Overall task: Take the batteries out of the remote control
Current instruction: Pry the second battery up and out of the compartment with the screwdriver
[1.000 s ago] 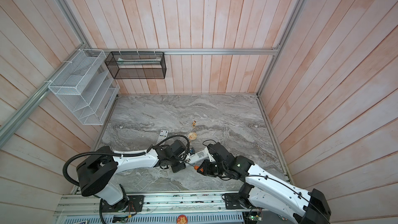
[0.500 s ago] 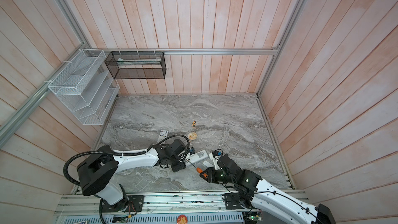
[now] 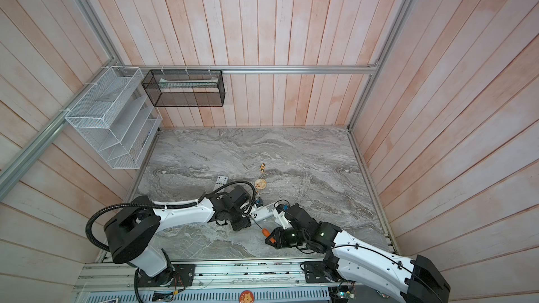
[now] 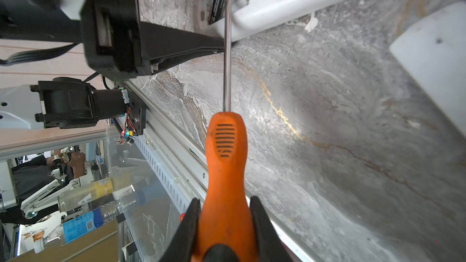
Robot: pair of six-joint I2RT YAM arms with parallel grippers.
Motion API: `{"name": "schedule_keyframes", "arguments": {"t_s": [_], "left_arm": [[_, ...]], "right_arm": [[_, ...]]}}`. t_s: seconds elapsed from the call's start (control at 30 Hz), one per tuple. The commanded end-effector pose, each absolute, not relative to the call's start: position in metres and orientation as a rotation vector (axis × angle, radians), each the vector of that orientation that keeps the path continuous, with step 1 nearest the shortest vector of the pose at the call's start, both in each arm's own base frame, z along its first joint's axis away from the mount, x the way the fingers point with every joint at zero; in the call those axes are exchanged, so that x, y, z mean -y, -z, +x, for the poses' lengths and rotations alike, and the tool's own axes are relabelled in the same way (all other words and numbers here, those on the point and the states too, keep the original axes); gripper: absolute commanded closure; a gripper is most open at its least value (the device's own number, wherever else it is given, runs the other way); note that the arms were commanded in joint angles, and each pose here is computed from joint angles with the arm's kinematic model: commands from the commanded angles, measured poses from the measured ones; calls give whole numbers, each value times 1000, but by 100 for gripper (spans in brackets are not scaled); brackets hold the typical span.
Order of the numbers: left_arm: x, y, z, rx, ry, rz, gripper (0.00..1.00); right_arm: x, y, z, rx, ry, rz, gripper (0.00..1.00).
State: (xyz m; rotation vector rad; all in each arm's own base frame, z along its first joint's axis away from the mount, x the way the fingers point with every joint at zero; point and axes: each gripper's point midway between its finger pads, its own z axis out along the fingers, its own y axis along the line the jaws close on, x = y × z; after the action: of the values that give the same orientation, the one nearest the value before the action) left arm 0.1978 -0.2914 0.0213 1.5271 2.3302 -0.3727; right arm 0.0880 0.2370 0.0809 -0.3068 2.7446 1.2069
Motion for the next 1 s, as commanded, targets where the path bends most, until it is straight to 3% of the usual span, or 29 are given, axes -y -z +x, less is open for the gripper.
{"name": "schedule_keyframes", "arguments": {"t_s": [0.0, 0.37, 0.97], "left_arm": [[288, -19, 188, -2367, 448, 1552, 81], [300, -43, 193, -2363, 665, 1506, 82], [301, -61, 198, -2451, 983, 1426, 84]], "right_arm": [[-244, -99, 108, -2652, -1168, -312, 100], [-252, -109, 130, -2637, -1070, -341, 100], [-267, -144, 153, -2542, -1117, -356, 100]]}}
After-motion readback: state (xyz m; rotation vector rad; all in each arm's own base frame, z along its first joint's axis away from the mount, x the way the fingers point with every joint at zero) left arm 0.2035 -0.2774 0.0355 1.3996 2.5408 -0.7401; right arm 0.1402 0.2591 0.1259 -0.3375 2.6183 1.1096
